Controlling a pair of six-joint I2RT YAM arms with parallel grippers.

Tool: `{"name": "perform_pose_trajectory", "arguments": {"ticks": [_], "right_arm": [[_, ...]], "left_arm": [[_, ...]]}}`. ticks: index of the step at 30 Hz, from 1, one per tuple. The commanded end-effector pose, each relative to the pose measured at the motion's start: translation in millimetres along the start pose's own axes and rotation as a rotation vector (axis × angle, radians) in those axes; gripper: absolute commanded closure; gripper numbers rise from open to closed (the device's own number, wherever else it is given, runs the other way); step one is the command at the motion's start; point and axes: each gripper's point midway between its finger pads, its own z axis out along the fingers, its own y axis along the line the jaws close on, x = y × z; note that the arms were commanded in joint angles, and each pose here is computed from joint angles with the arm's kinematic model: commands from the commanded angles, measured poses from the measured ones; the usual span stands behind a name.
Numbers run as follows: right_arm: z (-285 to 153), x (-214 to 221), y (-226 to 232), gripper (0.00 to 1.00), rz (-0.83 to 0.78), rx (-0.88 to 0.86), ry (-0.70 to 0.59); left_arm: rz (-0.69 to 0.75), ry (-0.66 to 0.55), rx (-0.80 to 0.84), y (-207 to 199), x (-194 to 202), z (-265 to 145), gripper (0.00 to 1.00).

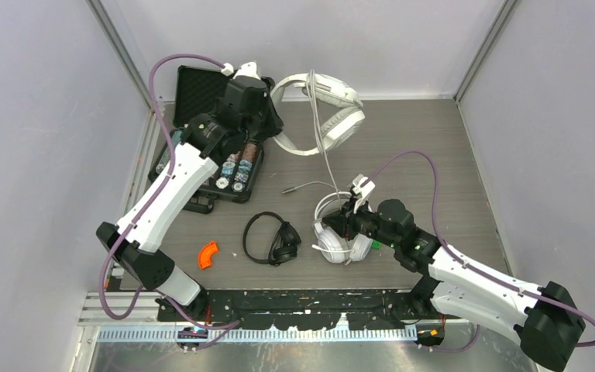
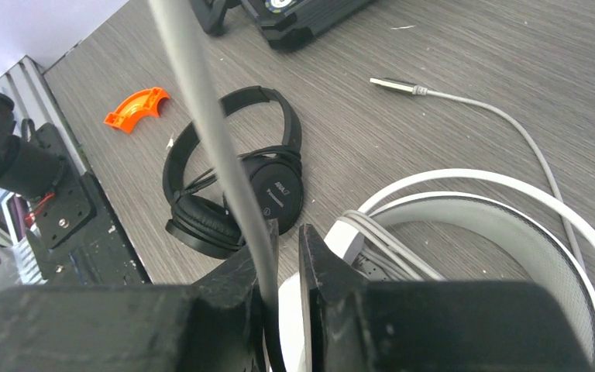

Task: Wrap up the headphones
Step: Wrap the headphones cable around the headphones.

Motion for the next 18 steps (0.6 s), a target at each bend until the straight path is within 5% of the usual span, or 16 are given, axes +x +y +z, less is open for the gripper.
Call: {"name": "perform_pose_trajectory", "arguments": {"ticks": [1,18], "right_arm": [[-2,-18,-4,0.8,-0.008,0.033,-0.102],[-9,-58,-23,1.0,-0.057,0.151,-0.163]], "left_arm": [[-0.172,-0.122,0.224,-36,-51,-42,1.0],[-0.193,0.033,0.626,-67,-41,-86,1.0]]}}
